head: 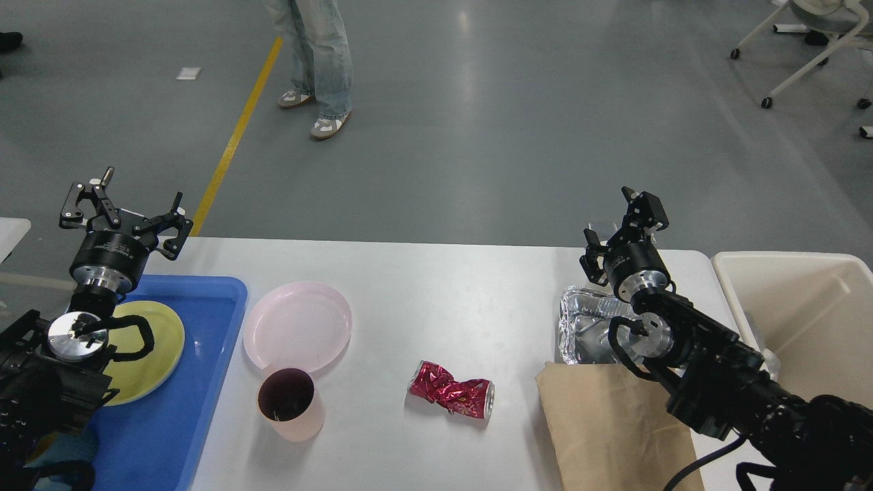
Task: Tidy desktop
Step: 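Lift the left gripper up from the blue tray, then raise the left gripper and move it above the table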
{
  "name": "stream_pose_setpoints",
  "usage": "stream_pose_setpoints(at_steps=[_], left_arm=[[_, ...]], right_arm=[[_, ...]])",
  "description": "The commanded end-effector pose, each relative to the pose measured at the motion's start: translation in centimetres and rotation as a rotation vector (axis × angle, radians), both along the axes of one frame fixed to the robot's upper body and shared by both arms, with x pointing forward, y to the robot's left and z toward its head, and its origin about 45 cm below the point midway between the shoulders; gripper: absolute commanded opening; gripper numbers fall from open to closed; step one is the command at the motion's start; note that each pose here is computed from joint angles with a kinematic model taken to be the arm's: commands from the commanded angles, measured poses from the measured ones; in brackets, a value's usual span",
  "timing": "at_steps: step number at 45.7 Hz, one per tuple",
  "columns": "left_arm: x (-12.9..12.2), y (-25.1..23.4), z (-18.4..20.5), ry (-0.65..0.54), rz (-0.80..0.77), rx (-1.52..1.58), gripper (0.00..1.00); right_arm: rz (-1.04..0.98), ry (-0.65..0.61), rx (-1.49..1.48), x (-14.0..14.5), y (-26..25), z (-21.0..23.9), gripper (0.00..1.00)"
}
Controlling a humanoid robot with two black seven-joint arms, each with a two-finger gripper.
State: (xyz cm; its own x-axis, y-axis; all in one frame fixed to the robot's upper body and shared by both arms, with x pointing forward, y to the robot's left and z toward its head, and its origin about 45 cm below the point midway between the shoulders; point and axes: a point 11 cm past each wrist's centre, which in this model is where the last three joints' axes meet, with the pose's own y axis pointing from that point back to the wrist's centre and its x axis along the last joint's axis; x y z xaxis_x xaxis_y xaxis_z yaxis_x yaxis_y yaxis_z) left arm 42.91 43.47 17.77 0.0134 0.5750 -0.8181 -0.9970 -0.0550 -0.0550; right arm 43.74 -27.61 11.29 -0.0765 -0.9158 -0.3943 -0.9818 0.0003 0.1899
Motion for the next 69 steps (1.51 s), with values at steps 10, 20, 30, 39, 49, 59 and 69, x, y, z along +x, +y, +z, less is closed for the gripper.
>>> stream_pose_setpoints(at_steps=[10,20,30,39,49,59,69], left_arm=[[-0.1,0.1,0.0,0.000,0.000,0.001,0.96],[0.0,0.1,0.0,0.010,-0.003,0.011,0.96],[0.4,-0.6,0.1,0.033,-0.055,0.043,0.96],[1.4,-1.9,0.9,0.059,-0.143,0.131,0.96],[1.7,0.1,3.2,0.161,-0.291,0.463,0.96],[2.4,0.3,5.6,0.345,-0.576,0.988,0.96],[2.6,-0.2,8.0,0.447,-0.830,1.303,0.96]], right_arm=[[0.000,0.000,0.000,0.0,0.0,0.0,1.00],[0.000,0.000,0.000,0.0,0.0,0.0,1.00],[0.000,0.000,0.000,0.0,0.0,0.0,1.00],[0.000,0.000,0.000,0.0,0.0,0.0,1.00],[0.000,0.000,0.000,0.0,0.0,0.0,1.00],[0.000,0.000,0.000,0.0,0.0,0.0,1.00],[0.000,0.000,0.000,0.0,0.0,0.0,1.00]])
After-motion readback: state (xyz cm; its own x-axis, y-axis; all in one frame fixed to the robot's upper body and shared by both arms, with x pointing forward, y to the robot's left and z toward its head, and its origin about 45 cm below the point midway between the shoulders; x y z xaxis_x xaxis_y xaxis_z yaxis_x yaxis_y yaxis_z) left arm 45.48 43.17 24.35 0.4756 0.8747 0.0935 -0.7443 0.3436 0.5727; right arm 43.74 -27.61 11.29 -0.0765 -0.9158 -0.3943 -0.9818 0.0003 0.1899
